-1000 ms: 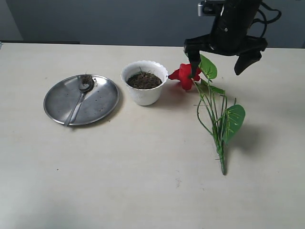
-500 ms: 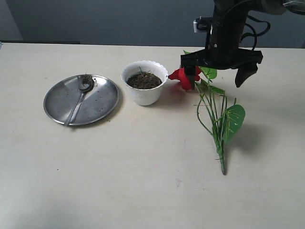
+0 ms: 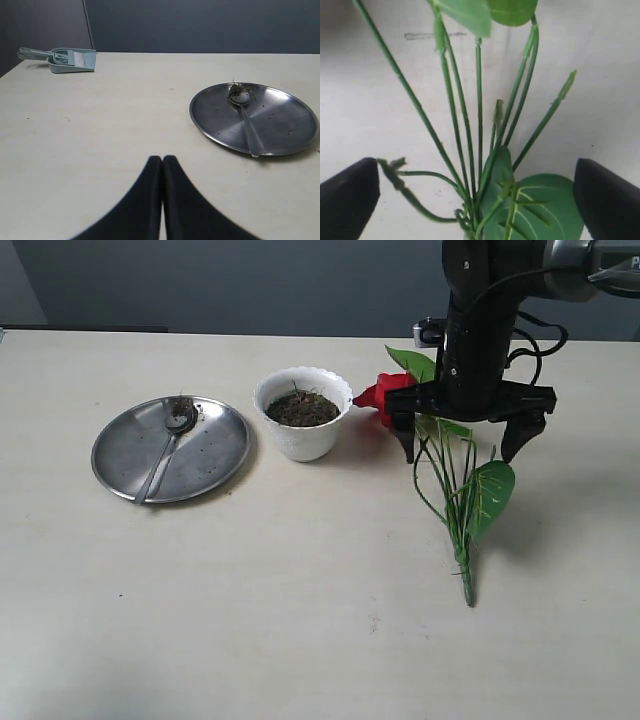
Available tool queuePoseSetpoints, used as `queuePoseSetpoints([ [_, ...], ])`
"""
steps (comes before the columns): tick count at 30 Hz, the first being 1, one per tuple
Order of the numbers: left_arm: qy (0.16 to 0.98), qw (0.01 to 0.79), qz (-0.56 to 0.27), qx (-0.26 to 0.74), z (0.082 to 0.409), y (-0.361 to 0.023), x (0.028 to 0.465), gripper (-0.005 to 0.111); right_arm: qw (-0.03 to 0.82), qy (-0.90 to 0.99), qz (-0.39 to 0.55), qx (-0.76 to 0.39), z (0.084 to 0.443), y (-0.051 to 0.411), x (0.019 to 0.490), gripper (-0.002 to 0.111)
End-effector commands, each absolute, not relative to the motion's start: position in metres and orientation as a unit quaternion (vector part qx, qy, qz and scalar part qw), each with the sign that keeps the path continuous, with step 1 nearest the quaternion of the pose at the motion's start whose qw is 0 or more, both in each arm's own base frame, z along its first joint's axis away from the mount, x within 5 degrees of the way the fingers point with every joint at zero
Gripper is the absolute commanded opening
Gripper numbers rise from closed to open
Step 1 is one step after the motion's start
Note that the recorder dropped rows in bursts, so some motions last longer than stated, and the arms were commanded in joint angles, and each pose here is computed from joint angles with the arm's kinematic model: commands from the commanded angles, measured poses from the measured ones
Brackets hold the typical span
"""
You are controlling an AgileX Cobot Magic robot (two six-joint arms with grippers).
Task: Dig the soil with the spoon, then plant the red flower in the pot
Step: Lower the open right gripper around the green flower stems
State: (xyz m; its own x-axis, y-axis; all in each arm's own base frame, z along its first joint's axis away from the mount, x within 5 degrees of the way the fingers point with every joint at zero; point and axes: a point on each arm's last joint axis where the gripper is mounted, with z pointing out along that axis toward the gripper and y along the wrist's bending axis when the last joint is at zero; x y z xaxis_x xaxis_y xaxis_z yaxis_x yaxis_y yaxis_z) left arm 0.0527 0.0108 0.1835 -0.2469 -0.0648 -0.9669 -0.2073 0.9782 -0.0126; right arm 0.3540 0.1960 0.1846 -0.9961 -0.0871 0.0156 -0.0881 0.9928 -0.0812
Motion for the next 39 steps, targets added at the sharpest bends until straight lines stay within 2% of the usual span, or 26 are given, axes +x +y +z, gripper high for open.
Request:
queuePoseSetpoints([
  [1, 0.784, 0.612, 0.056, -0.085, 0.183, 0.01, 0.053, 0.0, 0.021, -0.997, 0.053, 0.044, 0.176, 0.191, 0.348, 0.104],
  [8, 0.784, 0.612, 0.056, -0.085, 0.183, 0.01, 0.053, 0.0, 0.036, -0.996, 0.061, 0.044, 0.168, 0.188, 0.343, 0.104],
  [16, 0.784, 0.612, 0.056, -0.085, 0.183, 0.01, 0.053, 0.0, 0.016, -0.992, 0.101, 0.067, 0.169, 0.181, 0.348, 0.104],
  [26, 0.784, 0.612, 0.056, -0.085, 0.183, 0.01, 0.053, 0.0, 0.007, -0.991, 0.093, 0.1, 0.17, 0.183, 0.35, 0.104],
  [39, 0.784, 0.612, 0.056, -0.085, 0.183, 0.01, 0.053, 0.0, -0.048, -0.988, 0.095, 0.114, 0.2, 0.188, 0.369, 0.104],
])
